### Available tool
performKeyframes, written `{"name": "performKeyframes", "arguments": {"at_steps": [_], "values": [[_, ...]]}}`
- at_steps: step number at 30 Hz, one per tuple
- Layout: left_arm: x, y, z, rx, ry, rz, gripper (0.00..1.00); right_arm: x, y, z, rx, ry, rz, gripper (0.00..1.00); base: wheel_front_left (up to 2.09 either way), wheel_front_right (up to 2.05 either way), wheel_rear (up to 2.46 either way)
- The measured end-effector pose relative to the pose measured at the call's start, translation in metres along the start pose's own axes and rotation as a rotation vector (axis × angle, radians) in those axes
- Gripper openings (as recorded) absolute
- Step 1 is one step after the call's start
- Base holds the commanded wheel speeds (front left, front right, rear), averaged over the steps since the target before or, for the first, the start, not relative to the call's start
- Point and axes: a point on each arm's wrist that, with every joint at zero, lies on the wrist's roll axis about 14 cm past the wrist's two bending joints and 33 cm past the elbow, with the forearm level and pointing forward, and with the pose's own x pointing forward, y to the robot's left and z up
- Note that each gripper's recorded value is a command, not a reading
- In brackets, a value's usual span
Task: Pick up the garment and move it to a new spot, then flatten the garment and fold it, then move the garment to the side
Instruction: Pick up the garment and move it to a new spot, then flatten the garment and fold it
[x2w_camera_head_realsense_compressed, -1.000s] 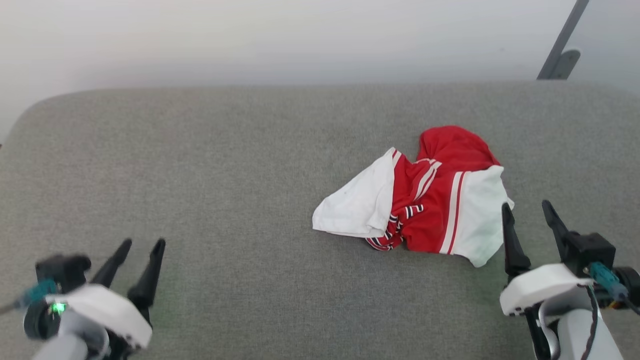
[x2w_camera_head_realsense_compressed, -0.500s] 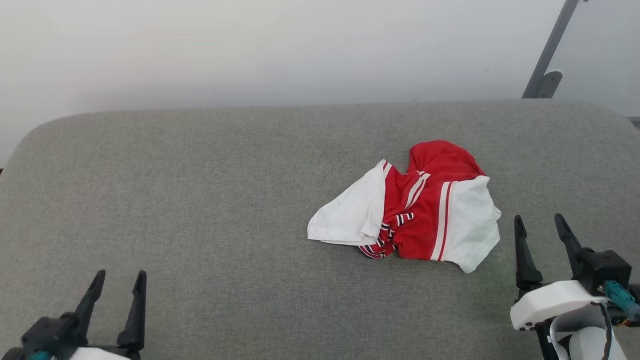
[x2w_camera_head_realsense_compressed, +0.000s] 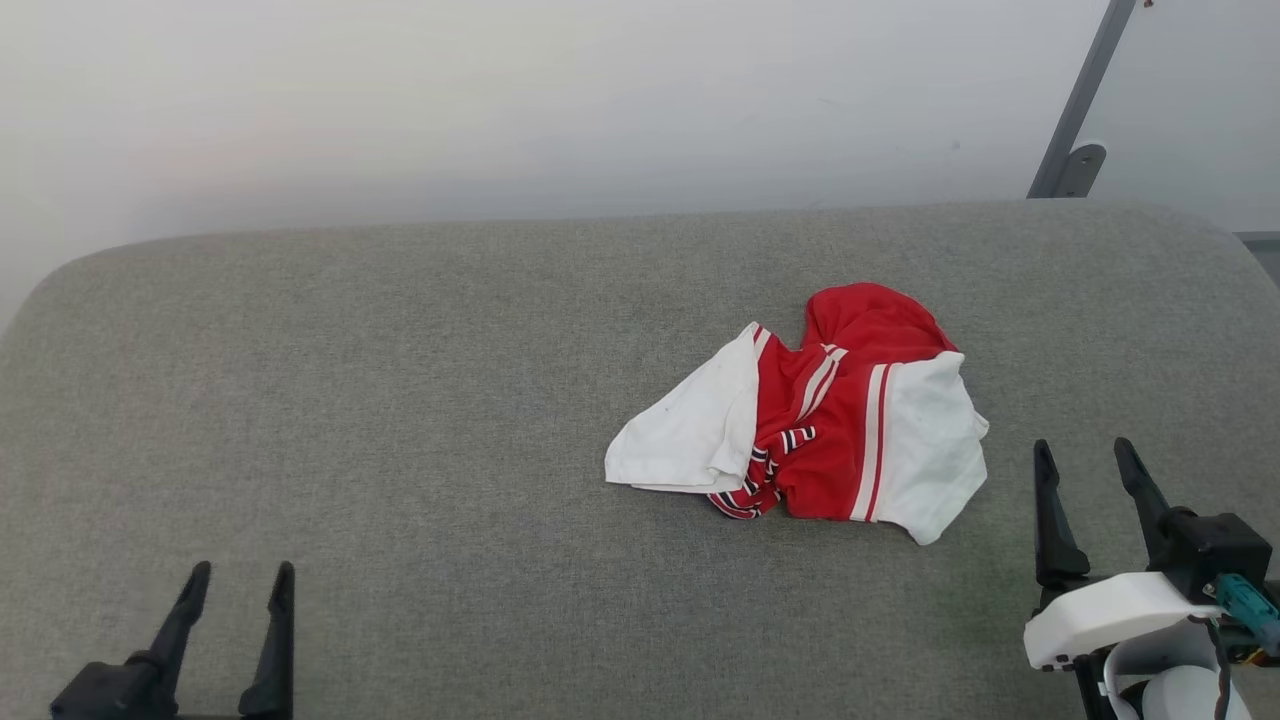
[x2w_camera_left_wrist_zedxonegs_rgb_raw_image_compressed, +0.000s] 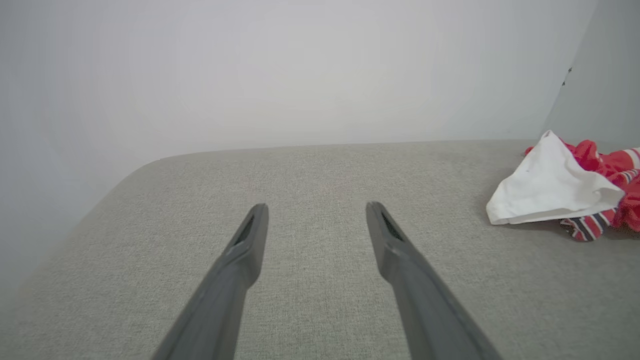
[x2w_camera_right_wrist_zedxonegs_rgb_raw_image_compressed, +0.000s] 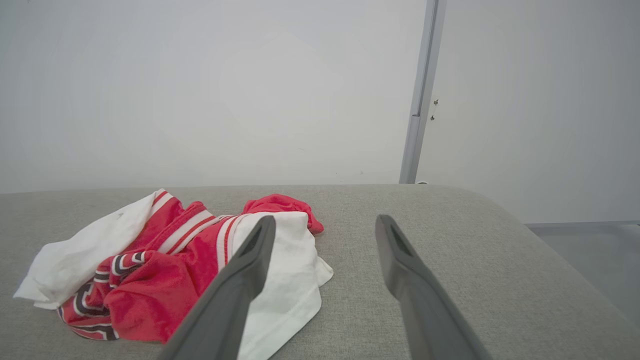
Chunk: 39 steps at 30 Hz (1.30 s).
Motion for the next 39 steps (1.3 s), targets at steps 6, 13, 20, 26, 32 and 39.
{"name": "performKeyframes", "arguments": {"at_steps": [6, 13, 20, 26, 32, 39], "values": [[-0.001, -0.003, -0.003, -0.002, 0.01, -0.014, 1.0, 0.0, 0.001, -0.002, 0.005, 0.005, 0.001, 1.0, 0.0, 0.0, 0.0], [0.005, -0.003, -0.011, -0.03, 0.034, -0.008, 1.0, 0.01, 0.004, -0.039, -0.006, 0.195, 0.023, 1.0, 0.0, 0.0, 0.0], [0.015, -0.003, -0.024, -0.053, 0.074, -0.001, 1.0, 0.028, -0.009, -0.082, -0.141, 0.558, 0.076, 1.0, 0.0, 0.0, 0.0], [0.03, -0.004, -0.031, -0.075, 0.092, -0.002, 1.0, 0.045, -0.005, -0.098, -0.159, 0.769, 0.123, 1.0, 0.0, 0.0, 0.0], [0.039, -0.004, -0.039, -0.09, 0.113, -0.001, 1.0, 0.05, 0.013, -0.115, -0.169, 0.907, 0.183, 1.0, 0.0, 0.0, 0.0], [0.041, 0.003, -0.05, -0.1, 0.144, 0.026, 1.0, 0.057, 0.023, -0.131, -0.195, 0.987, 0.215, 0.0, 0.0, 0.0, 0.0]]}}
